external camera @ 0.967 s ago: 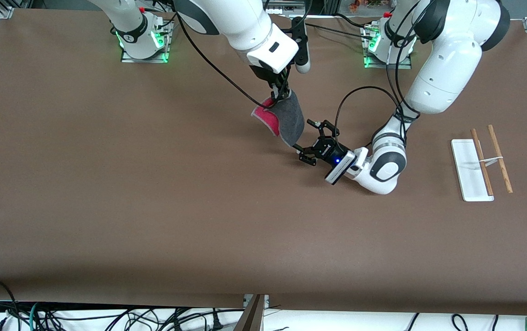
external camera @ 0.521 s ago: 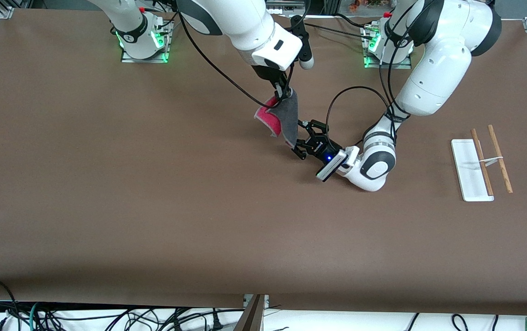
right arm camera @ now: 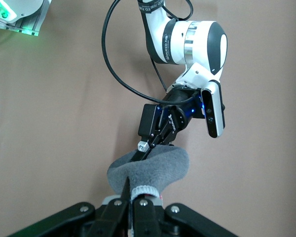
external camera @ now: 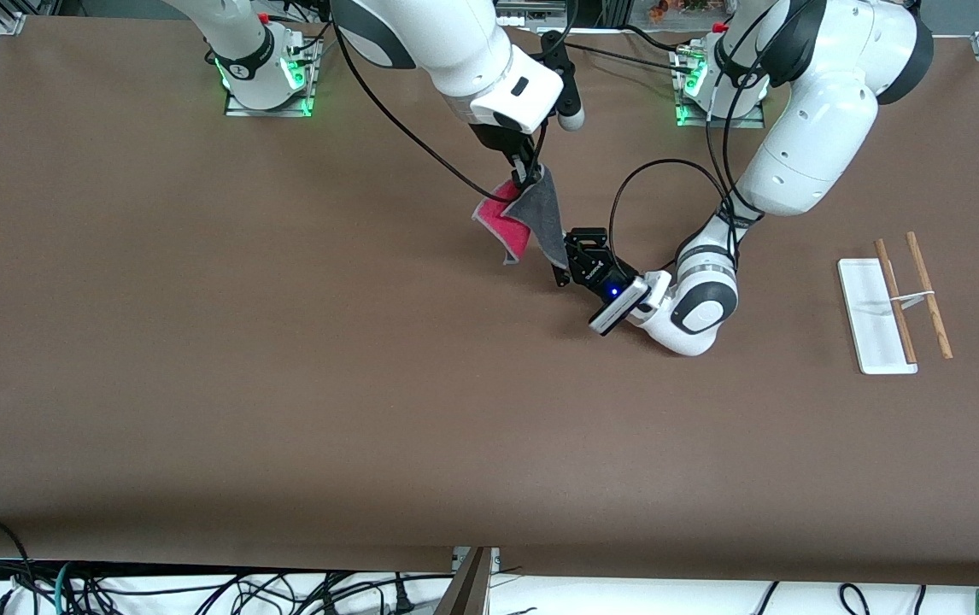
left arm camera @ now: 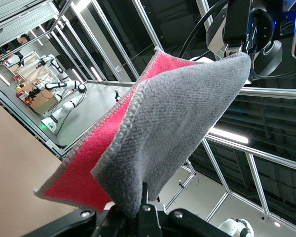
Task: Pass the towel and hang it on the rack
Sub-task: 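Close the left gripper on the hanging towel's grey edge, then open the right gripper to release the towel to the left gripper, then carry the towel with the left gripper over the white rack while the right gripper retracts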
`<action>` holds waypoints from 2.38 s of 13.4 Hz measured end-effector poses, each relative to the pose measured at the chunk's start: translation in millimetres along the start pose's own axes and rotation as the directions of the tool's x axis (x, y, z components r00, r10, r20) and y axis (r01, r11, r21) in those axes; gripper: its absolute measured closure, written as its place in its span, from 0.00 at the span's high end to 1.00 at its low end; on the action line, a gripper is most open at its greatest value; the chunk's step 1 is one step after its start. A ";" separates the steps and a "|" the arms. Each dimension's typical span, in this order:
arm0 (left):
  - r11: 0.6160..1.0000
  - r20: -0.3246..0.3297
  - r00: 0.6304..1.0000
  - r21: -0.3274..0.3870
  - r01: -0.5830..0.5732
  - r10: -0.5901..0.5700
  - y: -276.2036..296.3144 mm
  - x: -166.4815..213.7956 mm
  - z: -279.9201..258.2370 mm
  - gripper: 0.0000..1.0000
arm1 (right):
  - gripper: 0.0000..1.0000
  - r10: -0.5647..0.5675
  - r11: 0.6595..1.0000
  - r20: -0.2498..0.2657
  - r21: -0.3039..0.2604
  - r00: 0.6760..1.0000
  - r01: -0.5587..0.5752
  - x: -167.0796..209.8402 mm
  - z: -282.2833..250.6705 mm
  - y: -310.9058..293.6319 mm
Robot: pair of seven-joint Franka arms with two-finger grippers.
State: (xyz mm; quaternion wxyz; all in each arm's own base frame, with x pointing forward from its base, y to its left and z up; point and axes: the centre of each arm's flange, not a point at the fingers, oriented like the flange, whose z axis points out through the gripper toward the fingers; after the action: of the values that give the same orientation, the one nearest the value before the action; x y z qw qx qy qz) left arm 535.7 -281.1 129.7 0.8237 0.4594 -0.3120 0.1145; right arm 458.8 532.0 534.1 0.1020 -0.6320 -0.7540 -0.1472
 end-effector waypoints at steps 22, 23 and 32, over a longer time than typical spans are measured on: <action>0.923 0.408 0.896 0.385 0.004 -0.174 178.7 181.4 -148.6 0.02 | 1.00 0.809 0.564 0.215 -0.022 0.547 -0.826 -256.1 -90.4 96.7; 0.902 0.448 0.869 0.431 -0.006 -0.208 204.4 191.8 -165.6 0.02 | 1.00 0.838 0.507 0.250 -0.025 0.485 -0.862 -288.1 -100.0 97.9; 0.697 0.354 0.879 0.717 -0.036 -0.319 456.0 149.8 -386.7 0.02 | 1.00 0.963 0.193 0.235 -0.255 0.132 -0.948 -460.8 -251.5 60.9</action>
State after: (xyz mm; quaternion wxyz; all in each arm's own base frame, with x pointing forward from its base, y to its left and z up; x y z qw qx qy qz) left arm 593.7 276.1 386.9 0.4954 0.7750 -0.3894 0.0489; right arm 593.7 28.0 618.4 0.0244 -0.9821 -0.1804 0.0481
